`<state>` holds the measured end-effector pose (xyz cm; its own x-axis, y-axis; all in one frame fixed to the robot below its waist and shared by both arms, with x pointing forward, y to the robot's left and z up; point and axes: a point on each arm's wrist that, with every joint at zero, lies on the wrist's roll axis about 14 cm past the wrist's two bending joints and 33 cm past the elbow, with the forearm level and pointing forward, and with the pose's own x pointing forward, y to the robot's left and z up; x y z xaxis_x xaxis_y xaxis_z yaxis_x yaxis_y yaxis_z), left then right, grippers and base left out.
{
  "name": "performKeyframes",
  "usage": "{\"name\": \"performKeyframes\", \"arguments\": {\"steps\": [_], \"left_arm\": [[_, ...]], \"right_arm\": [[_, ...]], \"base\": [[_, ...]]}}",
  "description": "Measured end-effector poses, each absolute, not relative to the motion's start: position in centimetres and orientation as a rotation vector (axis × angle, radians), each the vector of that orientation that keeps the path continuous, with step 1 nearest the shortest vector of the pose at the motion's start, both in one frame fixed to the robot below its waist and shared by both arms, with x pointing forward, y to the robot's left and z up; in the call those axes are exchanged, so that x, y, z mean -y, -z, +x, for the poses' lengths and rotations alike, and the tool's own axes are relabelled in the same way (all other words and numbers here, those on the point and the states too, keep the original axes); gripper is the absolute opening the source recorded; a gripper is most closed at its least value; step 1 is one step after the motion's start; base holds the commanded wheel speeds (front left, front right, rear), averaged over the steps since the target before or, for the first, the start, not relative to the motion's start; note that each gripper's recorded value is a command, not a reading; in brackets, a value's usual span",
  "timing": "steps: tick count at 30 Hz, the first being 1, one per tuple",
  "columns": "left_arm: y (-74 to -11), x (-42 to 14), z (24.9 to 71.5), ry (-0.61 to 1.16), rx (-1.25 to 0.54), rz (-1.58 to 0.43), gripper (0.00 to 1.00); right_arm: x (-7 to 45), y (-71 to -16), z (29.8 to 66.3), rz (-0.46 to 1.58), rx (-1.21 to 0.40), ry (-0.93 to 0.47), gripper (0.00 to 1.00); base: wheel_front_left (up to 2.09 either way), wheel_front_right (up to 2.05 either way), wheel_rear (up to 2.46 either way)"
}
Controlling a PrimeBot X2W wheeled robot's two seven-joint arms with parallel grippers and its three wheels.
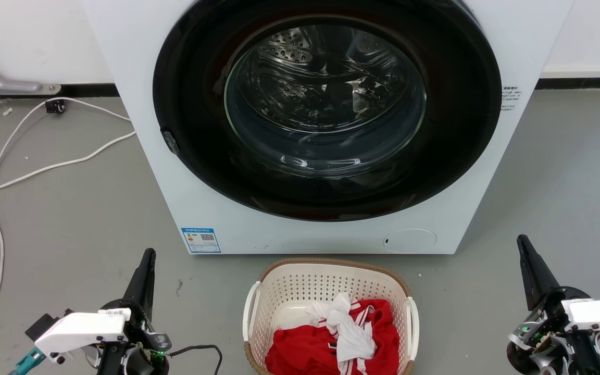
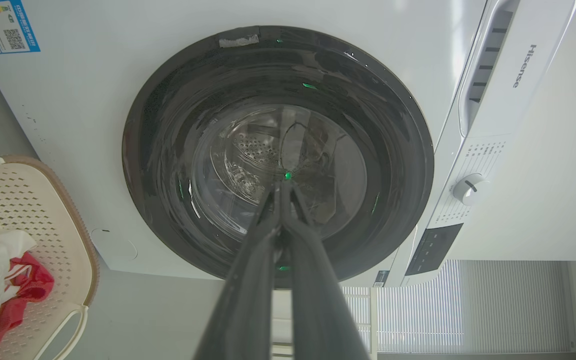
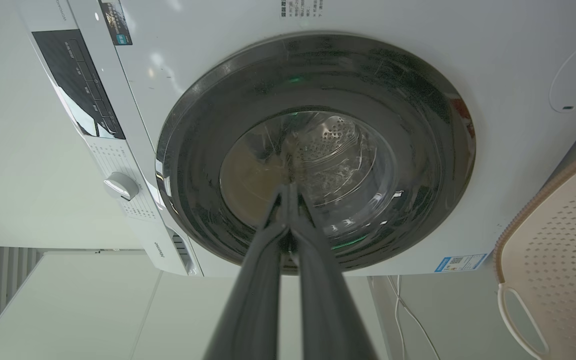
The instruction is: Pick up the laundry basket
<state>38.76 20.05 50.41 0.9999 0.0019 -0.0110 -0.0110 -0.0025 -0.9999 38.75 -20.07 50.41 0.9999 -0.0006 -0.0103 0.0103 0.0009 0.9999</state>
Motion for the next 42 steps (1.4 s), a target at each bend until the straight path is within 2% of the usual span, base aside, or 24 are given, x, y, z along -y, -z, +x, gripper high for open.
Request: {"name": "performKeyframes", "arguments": {"steps": [30, 31, 35, 42], "left_arm": [[-50.4, -20.0, 38.8, -0.010, -0.008, -1.570, 0.00], [-50.2, -20.0, 38.7, -0.014, -0.013, -1.570, 1.00], [-48.5, -19.8, 37.9, -0.056, -0.052, -1.578, 1.00], [-48.7, -19.1, 38.0, -0.049, -0.049, -1.546, 1.00]], "right_arm": [[20.1, -50.4, 38.8, 1.570, -0.007, 0.009, 0.00], [20.1, -50.2, 38.7, 1.571, -0.010, 0.014, 1.00], [20.1, -48.5, 37.8, 1.575, -0.047, 0.057, 1.00], [19.8, -48.8, 37.9, 1.547, -0.033, 0.057, 1.00]], "base": [[0.00, 0.00, 0.00], [0.00, 0.00, 0.00], [0.00, 0.00, 0.00], [0.00, 0.00, 0.00]]}}
